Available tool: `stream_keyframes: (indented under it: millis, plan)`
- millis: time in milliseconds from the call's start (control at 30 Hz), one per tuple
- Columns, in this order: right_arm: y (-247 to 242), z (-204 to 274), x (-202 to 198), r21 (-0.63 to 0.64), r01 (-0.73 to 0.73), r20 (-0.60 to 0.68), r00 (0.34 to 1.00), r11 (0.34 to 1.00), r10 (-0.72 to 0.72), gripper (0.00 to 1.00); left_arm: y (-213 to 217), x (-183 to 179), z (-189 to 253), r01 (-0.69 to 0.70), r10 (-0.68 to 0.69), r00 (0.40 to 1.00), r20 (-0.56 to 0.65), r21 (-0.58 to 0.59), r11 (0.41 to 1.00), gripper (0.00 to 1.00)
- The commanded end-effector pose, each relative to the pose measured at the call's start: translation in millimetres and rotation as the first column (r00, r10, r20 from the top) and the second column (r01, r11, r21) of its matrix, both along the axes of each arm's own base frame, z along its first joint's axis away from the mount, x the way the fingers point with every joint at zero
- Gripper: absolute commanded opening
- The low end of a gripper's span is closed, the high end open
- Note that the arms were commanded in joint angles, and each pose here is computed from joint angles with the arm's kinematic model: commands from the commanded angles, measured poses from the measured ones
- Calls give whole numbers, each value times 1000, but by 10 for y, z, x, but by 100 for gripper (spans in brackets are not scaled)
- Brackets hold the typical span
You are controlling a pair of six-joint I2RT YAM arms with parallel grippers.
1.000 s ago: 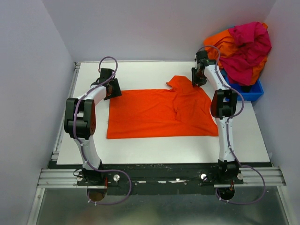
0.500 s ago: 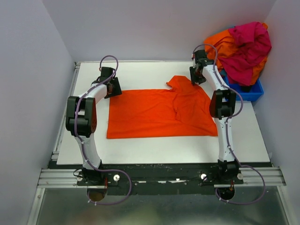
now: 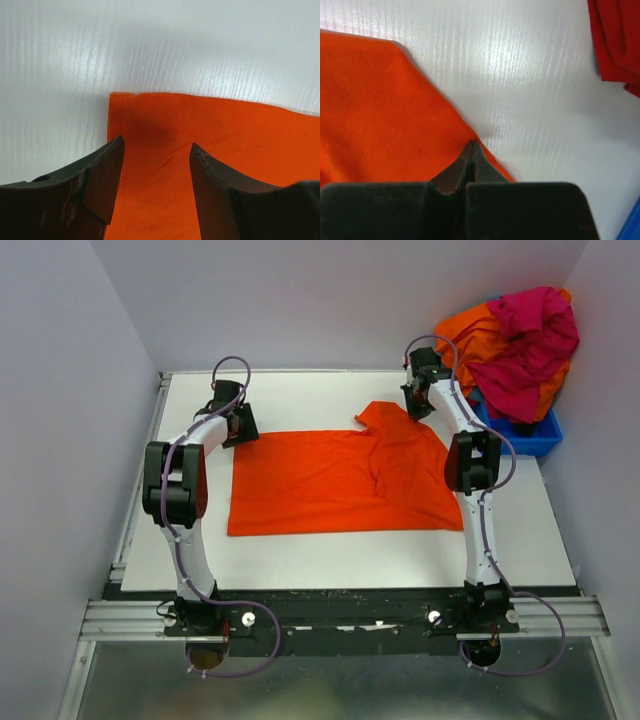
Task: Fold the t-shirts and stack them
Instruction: Grap the side of the flattened tshirt furthest away from the robot with both arms
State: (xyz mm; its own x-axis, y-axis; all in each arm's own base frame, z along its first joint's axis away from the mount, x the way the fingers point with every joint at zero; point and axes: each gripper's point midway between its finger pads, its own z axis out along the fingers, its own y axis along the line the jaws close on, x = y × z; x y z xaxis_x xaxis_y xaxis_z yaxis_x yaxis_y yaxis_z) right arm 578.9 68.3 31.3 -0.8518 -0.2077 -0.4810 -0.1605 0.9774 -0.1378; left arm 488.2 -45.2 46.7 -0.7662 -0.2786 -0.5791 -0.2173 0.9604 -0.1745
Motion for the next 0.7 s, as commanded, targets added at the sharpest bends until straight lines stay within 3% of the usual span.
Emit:
stream_keyframes:
  millis: [0, 333, 667]
  plan:
    - [-8, 83, 22, -1, -9, 20, 1000, 1000, 9, 1, 7, 44, 33, 15, -15, 1000, -7, -12, 1000, 67]
    - [14, 166, 40, 18, -2, 56, 998, 1000, 1, 1, 24, 138, -70, 11, -12, 999, -38, -15, 1000, 59]
    - [22, 166, 43, 20, -7, 55, 998, 1000, 6, 1, 206, 212, 21, -36, 36, 999, -13, 40, 999, 59]
